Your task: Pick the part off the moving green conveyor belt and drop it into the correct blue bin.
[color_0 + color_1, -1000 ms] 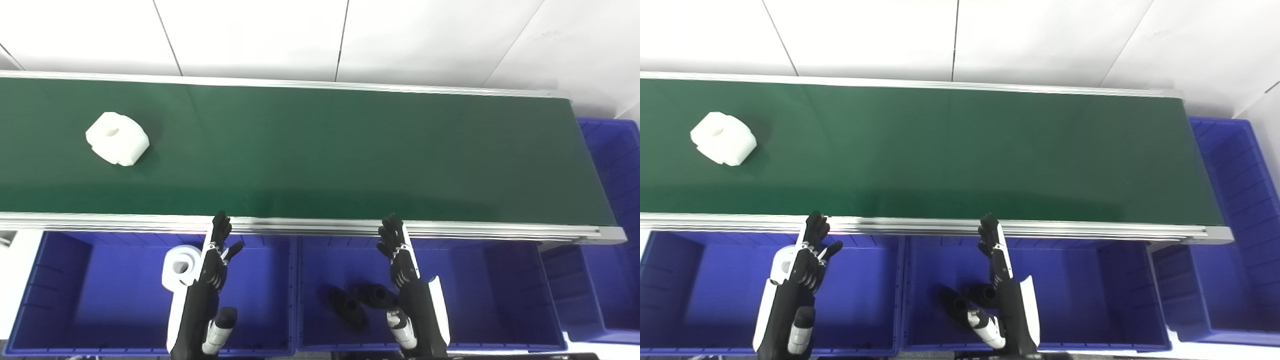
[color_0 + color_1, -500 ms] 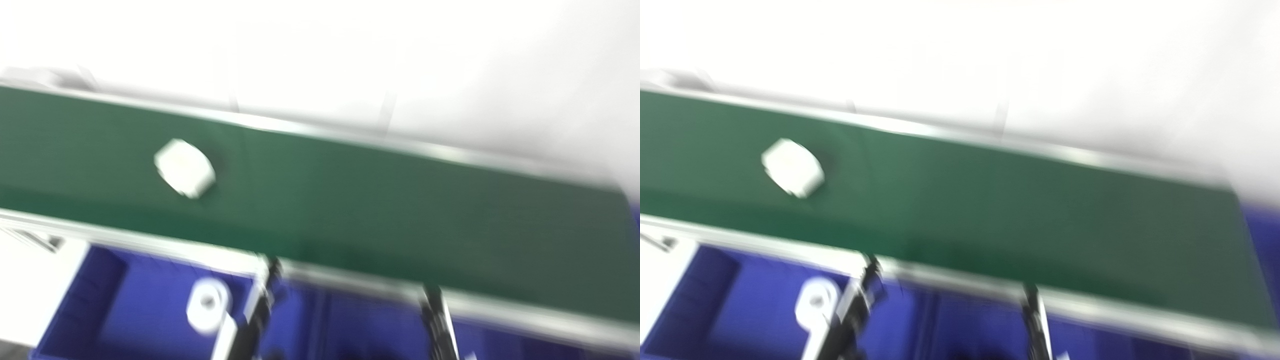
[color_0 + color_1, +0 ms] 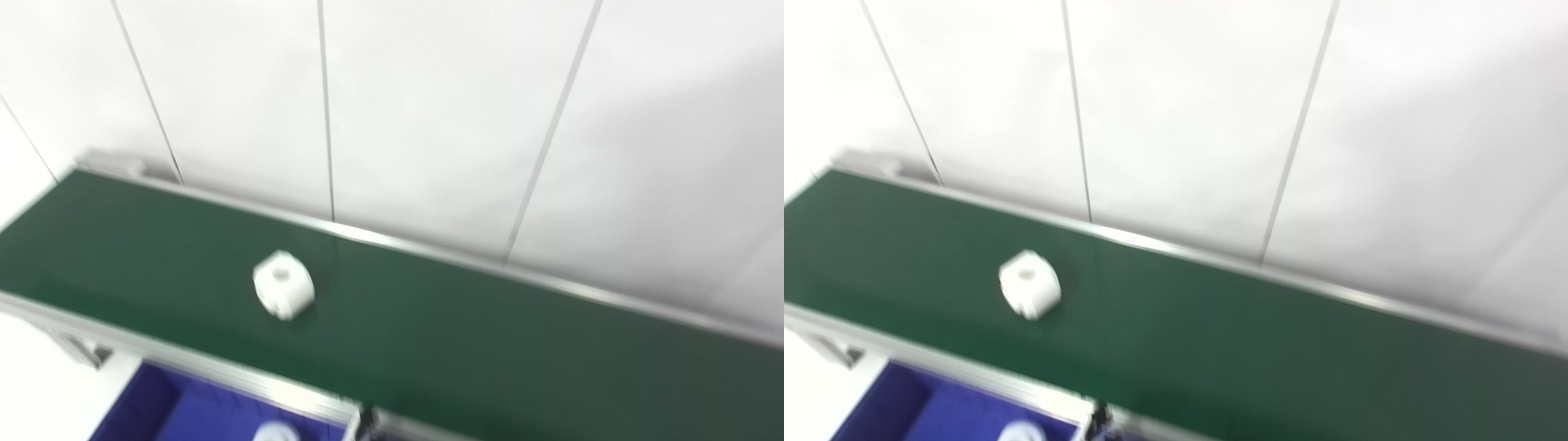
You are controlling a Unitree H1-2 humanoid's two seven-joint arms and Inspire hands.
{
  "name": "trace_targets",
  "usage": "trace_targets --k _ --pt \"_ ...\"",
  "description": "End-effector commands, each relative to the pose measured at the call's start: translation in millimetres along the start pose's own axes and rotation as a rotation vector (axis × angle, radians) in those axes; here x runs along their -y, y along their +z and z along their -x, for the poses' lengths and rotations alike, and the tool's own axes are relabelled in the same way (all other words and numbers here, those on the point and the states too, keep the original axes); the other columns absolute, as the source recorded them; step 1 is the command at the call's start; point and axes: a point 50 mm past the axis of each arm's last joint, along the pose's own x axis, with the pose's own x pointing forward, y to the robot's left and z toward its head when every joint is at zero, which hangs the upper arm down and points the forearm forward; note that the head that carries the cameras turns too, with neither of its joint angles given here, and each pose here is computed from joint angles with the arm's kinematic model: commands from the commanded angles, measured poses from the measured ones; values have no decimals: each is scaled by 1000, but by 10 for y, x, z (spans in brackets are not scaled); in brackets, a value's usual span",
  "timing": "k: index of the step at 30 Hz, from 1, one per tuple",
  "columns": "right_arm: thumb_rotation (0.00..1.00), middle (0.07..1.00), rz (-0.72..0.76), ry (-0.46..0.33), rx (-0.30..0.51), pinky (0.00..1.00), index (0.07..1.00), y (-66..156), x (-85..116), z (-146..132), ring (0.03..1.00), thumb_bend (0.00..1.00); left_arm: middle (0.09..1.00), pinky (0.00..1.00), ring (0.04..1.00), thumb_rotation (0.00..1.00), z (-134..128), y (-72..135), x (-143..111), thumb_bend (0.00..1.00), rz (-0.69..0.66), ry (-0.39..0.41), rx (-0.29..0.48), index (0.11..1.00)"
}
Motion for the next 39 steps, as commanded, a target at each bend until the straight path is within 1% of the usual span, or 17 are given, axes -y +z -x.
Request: trace_targets --k 1,3,4,5,9,10,12,15,18,19,21,22,27,29,32,34,39 --pt "1000 1000 -13 10 58 1000 1000 65 9 -13 1000 902 997 680 904 1000 -43 125 131 814 39 -9 69 1000" --pt "1000 1000 -9 13 60 1000 1000 71 3 -10 1000 906 987 708 903 1000 -79 171 104 794 6 -4 109 1000" --pt "1000 1000 -11 12 61 1000 1000 74 -2 -9 1000 908 962 684 881 997 -97 204 85 745 -13 7 131 1000" --pt "1000 1000 -15 11 61 1000 1000 76 -8 -11 1000 911 944 662 864 971 -122 251 55 754 -27 23 158 1000" --pt "1000 1000 -10 10 65 1000 1000 74 -31 -26 1000 920 847 528 761 773 -278 465 -127 859 -58 74 271 969" --pt "1000 1000 -6 10 66 997 1000 74 -37 -30 1000 916 800 473 698 676 -319 519 -174 902 -59 81 297 898" --pt "1000 1000 0 11 71 987 1000 83 -47 -34 1000 904 743 451 635 556 -440 630 -303 948 -72 75 353 802" --pt "1000 1000 -5 15 78 985 1000 98 -73 -45 1000 891 746 474 634 483 -683 799 -569 974 -154 42 428 757" --pt "1000 1000 -21 17 90 997 1000 144 -114 -50 1000 887 801 506 705 459 -1103 987 -1058 997 -385 -74 477 762" --pt "1000 1000 -25 17 94 1000 1000 158 -125 -51 1000 894 814 514 717 479 -1210 1039 -1178 1000 -455 -92 481 769" --pt "1000 1000 -21 15 101 1000 1000 185 -146 -47 1000 893 830 541 736 431 -1449 1143 -1433 1000 -609 -130 485 788" --pt "1000 1000 -19 14 106 1000 1000 200 -157 -50 1000 891 845 586 759 366 -1560 1209 -1543 1000 -689 -152 483 803" --pt "1000 1000 -18 8 126 1000 1000 252 -210 -74 1000 882 897 766 856 207 -1853 1417 -1810 1000 -981 -229 433 844" --pt "1000 1000 -18 7 127 1000 1000 263 -226 -80 1000 879 910 823 875 172 -1968 1439 -1898 1000 -1101 -269 406 864" --pt "1000 1000 -16 9 130 1000 1000 282 -240 -87 1000 883 892 837 859 145 -2169 1417 -2030 1000 -1233 -335 406 857" --pt "1000 1000 -16 12 129 1000 1000 287 -245 -90 1000 891 882 829 848 151 -2294 1385 -2076 1000 -1297 -378 400 851" --pt "1000 1000 -22 16 121 1000 1000 294 -251 -87 1000 944 882 888 871 163 -2611 1272 -2062 1000 -1426 -490 355 856"
